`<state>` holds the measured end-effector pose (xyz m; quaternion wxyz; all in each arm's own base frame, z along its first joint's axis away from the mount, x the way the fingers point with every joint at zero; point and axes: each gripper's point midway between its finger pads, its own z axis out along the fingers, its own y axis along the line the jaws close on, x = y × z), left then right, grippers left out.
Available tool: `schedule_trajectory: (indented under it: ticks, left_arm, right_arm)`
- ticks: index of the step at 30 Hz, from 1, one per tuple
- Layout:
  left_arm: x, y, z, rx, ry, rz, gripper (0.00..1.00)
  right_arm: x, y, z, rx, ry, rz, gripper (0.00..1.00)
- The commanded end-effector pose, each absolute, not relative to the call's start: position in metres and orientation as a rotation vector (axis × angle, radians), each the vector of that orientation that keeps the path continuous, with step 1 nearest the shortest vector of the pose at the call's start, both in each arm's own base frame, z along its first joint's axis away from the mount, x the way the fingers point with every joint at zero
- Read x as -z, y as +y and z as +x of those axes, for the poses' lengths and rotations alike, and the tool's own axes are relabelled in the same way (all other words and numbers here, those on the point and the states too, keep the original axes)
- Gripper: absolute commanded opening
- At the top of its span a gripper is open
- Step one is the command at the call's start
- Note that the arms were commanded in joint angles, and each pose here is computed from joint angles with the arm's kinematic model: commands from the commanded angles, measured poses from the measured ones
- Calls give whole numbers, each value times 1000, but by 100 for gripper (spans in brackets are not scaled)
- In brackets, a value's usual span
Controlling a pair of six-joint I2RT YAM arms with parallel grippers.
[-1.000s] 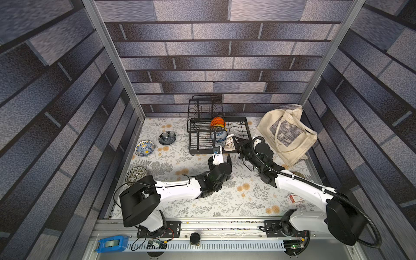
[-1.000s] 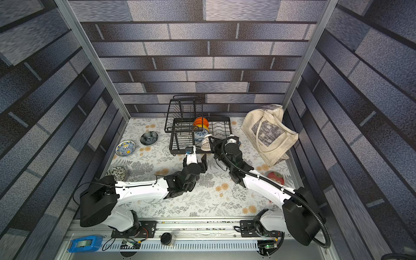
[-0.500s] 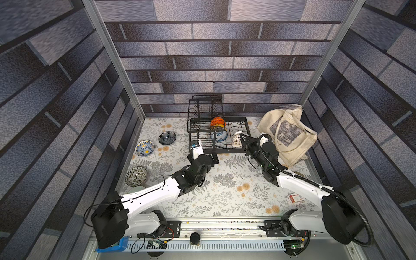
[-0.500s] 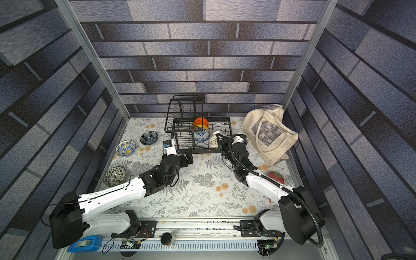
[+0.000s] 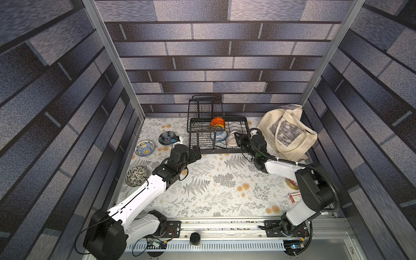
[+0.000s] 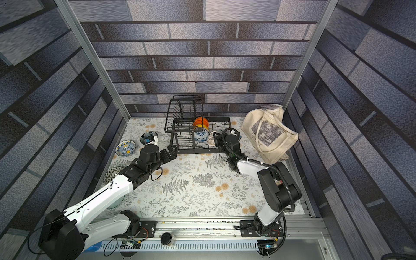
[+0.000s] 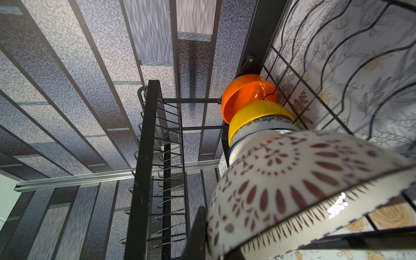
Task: Load bowls into a dish rack
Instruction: Place the bowl in the dish rack.
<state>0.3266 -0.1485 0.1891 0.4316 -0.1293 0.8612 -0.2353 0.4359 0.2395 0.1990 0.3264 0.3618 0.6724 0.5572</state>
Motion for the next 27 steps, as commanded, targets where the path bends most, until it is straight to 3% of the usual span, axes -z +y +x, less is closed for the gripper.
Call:
schedule_trajectory:
  ticks: [1,24,27]
  left_arm:
    - [-180,-161,316,693,2241,-309,100]
    - [-162,-163,325,767,2313,-340,100]
    - [-161,-162,325,764,2317,-341,100]
  right_arm:
    - [-240,251,450,-1569,1642,857,0]
    - [-189,298,481,-1753,1667,977,0]
    - [-202,307,486,-1782,1639,944,0]
